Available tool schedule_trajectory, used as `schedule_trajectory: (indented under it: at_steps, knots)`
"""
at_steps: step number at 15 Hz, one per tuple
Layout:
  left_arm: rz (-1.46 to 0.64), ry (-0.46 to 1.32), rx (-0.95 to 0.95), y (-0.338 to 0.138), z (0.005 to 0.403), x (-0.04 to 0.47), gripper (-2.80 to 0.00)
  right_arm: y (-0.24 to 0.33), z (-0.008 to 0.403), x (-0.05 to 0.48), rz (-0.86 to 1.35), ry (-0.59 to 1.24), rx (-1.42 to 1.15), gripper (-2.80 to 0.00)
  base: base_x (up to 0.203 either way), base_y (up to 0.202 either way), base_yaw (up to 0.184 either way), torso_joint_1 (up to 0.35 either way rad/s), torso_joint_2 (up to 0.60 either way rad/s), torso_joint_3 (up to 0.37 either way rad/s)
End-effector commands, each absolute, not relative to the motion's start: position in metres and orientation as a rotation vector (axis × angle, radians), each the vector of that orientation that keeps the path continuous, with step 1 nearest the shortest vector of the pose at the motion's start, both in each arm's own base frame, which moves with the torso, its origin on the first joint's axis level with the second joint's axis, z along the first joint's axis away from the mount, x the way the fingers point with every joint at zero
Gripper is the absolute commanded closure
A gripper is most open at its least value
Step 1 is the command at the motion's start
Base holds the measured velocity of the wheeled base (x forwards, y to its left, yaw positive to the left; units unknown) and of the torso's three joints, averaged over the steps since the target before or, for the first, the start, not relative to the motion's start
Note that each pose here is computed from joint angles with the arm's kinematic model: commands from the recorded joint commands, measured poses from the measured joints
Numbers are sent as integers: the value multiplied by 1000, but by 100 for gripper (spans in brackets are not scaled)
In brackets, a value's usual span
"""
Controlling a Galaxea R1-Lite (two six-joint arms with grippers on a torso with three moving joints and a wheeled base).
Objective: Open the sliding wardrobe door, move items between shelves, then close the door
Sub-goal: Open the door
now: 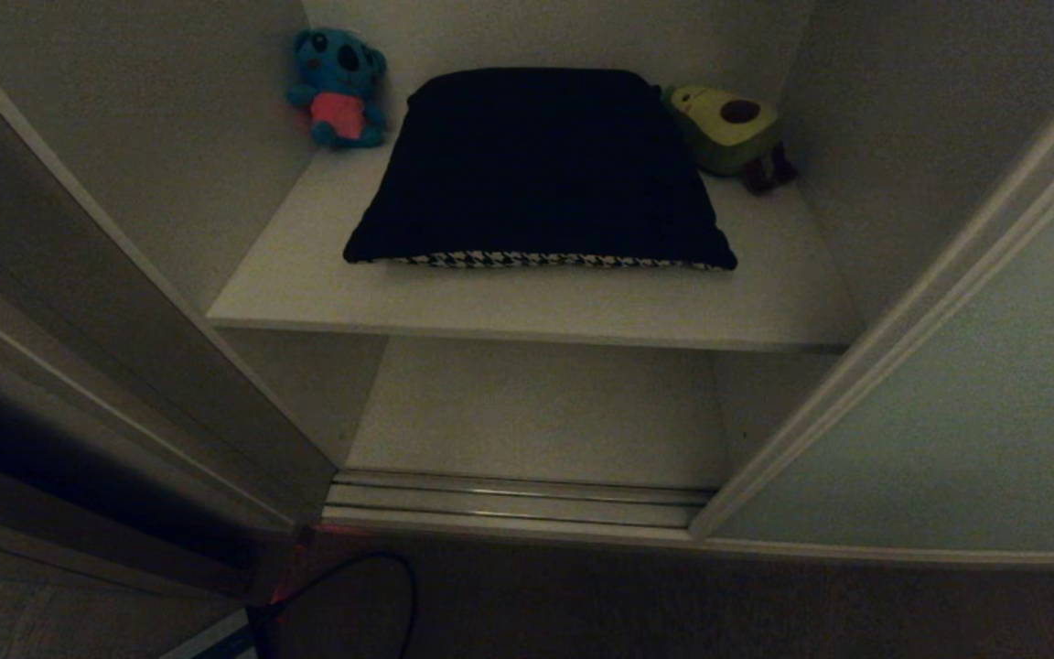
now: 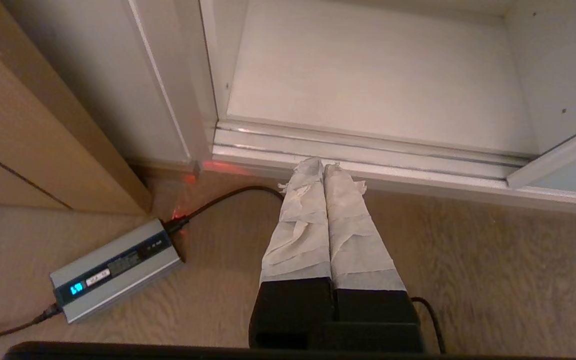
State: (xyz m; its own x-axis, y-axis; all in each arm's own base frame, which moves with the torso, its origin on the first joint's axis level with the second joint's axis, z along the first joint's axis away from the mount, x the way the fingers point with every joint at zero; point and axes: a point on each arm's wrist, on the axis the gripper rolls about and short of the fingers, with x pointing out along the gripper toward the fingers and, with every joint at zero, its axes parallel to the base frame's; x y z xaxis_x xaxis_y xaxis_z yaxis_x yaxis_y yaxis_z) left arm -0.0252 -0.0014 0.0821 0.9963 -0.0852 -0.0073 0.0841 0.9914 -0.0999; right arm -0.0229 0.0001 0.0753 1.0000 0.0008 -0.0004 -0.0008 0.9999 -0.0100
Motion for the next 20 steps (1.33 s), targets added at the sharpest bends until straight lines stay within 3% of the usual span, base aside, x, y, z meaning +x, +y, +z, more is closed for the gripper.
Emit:
schedule_trajectory:
  at_steps: [1,4,20]
  knots:
    - [-80,3,-88,-1,83,-26,0,0,74,-23,2,5,-11,0,0,0,0,0,0,0]
    - [-18,-4,15,0,78,-24,0,0,74,-23,2,5,-11,0,0,0,0,0,0,0]
    - [-6,-6,12,0,76,-23,0,0,74,-23,2,5,-11,0,0,0,0,0,0,0]
